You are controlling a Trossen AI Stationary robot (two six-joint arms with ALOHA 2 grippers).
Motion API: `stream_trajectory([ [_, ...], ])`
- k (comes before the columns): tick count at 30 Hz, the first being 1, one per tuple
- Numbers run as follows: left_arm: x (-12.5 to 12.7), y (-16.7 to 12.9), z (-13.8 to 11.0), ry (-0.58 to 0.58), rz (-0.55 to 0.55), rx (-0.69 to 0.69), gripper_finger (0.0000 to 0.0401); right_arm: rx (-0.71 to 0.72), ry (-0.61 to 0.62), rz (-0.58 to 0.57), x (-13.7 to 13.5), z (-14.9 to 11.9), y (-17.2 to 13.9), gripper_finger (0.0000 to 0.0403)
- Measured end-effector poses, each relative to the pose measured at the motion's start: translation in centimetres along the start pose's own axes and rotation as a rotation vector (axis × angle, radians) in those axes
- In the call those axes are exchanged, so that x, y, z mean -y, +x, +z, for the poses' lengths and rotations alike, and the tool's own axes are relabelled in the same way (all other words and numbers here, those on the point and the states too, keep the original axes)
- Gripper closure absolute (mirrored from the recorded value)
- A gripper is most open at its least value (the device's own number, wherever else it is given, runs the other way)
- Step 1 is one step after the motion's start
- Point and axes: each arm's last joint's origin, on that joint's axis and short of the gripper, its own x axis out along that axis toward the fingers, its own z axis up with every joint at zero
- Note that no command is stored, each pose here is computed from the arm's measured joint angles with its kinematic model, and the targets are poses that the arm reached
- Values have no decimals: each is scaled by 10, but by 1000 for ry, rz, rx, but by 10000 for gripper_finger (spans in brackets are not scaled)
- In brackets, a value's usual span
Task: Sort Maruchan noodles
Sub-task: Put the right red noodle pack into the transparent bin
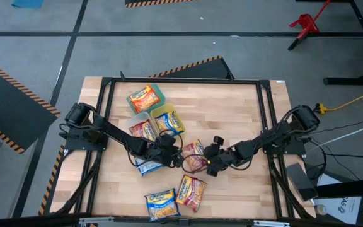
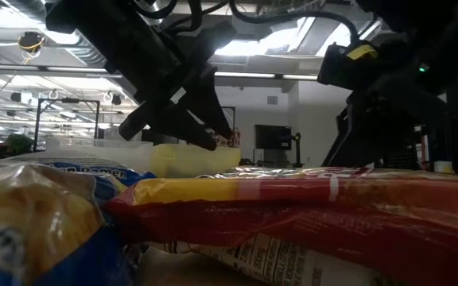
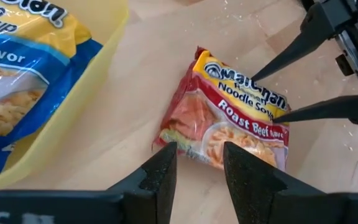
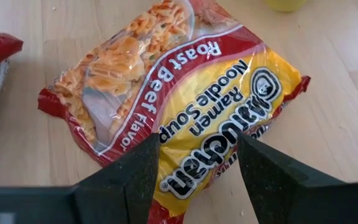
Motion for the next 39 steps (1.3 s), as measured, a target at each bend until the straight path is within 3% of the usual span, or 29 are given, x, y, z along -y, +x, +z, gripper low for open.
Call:
stream_trajectory([
  [5, 1, 2, -1, -6, -9, 0, 250, 9, -24, -27, -6, -6, -4, 196],
  [10, 5, 20, -14, -43, -97, -51, 231, 23, -28, -39, -7, -12, -3, 196],
  [13, 0, 30, -23, -29, -80, -69, 226, 29, -25, -36, -7, -12, -3, 196],
  [26, -5, 35, -25, -121, -24, -30, 224, 69, -32, -46, -7, -22, -3, 196],
  [32, -6, 37, -19, -169, -16, 22, 224, 75, -96, -60, -9, -24, -4, 196],
  [39, -10, 47, -14, -216, -38, -18, 224, 77, -121, -65, -9, -23, -4, 196],
])
